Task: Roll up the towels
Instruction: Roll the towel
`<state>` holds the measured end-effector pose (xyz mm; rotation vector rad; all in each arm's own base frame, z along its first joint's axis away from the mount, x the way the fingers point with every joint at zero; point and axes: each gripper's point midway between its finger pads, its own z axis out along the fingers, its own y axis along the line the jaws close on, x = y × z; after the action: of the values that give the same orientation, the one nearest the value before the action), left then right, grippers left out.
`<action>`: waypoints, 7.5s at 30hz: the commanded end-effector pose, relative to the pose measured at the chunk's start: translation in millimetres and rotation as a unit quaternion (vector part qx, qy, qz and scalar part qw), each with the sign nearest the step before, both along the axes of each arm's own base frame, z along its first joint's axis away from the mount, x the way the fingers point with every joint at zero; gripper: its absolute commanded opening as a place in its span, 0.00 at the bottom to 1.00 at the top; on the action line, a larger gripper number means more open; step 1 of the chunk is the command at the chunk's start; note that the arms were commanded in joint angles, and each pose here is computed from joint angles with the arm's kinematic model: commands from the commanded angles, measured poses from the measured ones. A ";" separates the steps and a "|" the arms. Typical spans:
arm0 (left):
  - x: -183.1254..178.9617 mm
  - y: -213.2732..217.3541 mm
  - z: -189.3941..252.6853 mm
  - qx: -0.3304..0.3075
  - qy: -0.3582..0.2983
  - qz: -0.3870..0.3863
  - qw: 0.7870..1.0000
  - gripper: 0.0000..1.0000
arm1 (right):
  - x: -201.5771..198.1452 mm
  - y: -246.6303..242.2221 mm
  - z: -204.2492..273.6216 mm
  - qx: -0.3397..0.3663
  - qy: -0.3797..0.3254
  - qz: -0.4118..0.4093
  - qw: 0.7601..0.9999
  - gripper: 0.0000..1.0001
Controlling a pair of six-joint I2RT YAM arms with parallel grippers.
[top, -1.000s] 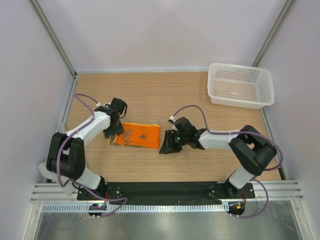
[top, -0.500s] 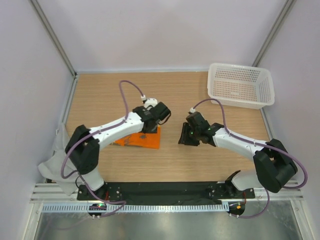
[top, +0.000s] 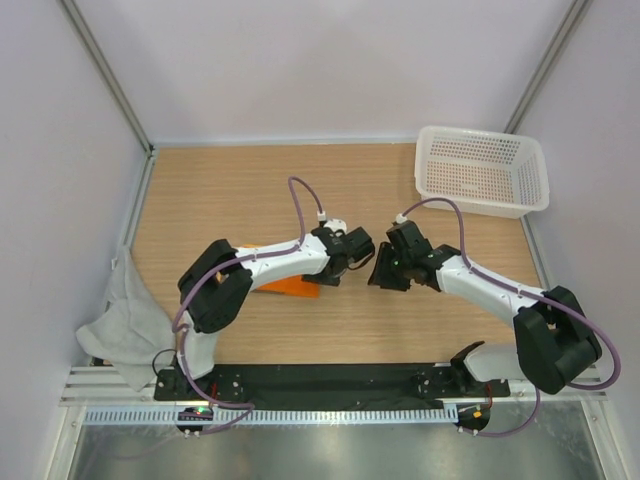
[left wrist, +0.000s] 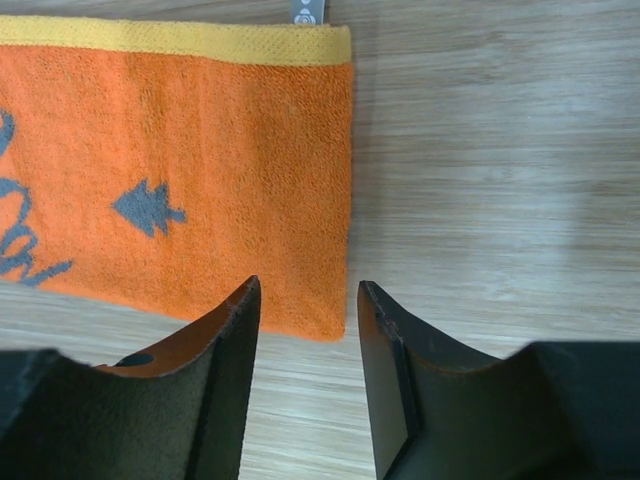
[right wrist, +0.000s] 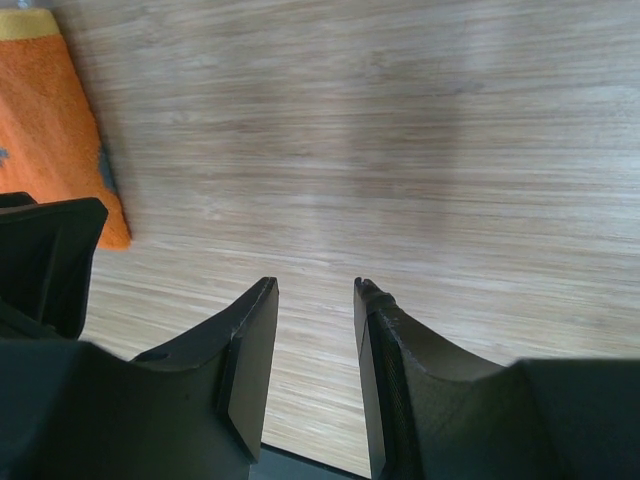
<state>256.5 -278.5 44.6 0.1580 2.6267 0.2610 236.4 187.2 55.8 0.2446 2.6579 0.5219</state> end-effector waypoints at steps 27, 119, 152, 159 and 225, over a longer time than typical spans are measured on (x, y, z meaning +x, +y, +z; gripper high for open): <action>-28.0 15.3 -40.5 -0.001 0.003 0.014 1.000 0.01 | -3.7 13.2 -7.1 0.046 0.028 0.015 0.998 0.43; -34.6 21.5 53.6 -0.649 0.056 0.119 0.750 0.01 | 69.2 101.7 80.0 0.200 -0.031 0.121 0.972 0.52; -45.8 86.8 -30.0 -0.524 0.167 0.263 0.793 0.00 | 48.1 224.7 30.8 0.289 0.004 0.221 0.932 0.30; -42.2 90.7 -35.1 -0.509 0.186 0.252 0.802 0.00 | 57.4 223.7 -10.4 0.271 0.027 0.218 0.937 0.28; -37.5 57.0 -46.1 -0.029 0.078 -0.036 0.996 0.08 | 52.9 187.3 -29.9 0.273 0.051 0.188 0.942 0.26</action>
<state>228.8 -229.1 18.1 0.2493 2.7067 0.1034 292.3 388.5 28.7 -0.1080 2.5747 1.4590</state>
